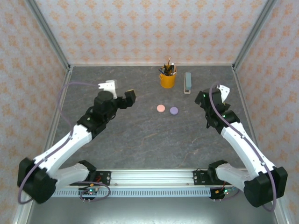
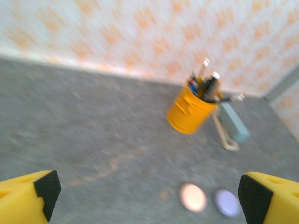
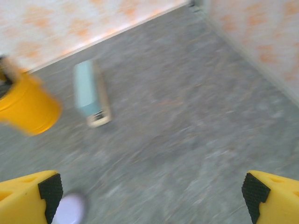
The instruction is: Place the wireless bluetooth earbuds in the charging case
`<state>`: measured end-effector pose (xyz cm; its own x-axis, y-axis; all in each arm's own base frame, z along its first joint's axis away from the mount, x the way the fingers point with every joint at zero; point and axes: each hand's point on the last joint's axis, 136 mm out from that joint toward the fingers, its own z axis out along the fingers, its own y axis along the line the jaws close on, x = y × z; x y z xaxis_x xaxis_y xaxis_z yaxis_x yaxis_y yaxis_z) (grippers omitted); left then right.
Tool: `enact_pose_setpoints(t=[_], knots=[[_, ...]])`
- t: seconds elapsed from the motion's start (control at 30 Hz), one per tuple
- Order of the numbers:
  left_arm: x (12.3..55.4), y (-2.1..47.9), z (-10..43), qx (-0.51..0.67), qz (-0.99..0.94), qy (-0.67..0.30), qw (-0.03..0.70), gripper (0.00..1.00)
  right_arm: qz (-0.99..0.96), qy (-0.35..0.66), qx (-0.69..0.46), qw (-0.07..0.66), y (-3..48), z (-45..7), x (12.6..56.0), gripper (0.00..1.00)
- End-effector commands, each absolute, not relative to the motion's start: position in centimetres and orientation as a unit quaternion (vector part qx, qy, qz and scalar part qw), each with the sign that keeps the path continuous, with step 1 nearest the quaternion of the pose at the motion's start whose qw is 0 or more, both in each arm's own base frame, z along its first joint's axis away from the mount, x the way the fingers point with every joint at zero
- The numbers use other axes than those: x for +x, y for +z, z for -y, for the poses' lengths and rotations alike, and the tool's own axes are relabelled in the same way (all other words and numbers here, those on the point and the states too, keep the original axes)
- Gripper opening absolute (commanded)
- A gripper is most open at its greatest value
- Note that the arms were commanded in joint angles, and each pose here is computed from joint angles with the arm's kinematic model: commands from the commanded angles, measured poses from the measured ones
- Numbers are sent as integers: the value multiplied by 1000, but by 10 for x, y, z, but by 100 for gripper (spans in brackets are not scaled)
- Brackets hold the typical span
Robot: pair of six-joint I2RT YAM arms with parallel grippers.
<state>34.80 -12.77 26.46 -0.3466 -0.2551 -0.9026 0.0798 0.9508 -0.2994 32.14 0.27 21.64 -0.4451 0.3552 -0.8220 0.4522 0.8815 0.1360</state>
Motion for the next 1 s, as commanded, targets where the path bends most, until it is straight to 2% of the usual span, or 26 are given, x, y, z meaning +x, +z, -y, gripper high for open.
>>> enact_pose_setpoints(t=[0.0,0.17,0.3,0.53,0.8,0.83,0.97], knots=[[338,249,73,-27,-798,26,602,100,-795,-138,281,519,215,39,334,100],[330,214,19,-48,-798,122,588,100,-777,-177,307,521,197,65,345,100],[332,187,-13,-80,-788,144,594,100,-780,-204,278,523,175,65,362,100],[352,143,-26,-81,-790,125,595,100,-786,-235,224,526,134,62,380,100],[383,101,-7,-25,-818,51,573,100,-809,-91,174,554,93,45,384,98],[387,97,-4,-18,-816,47,576,100,-789,-86,178,581,96,48,383,98],[394,93,-11,-32,-834,19,551,100,-812,-73,153,559,91,38,391,100]])
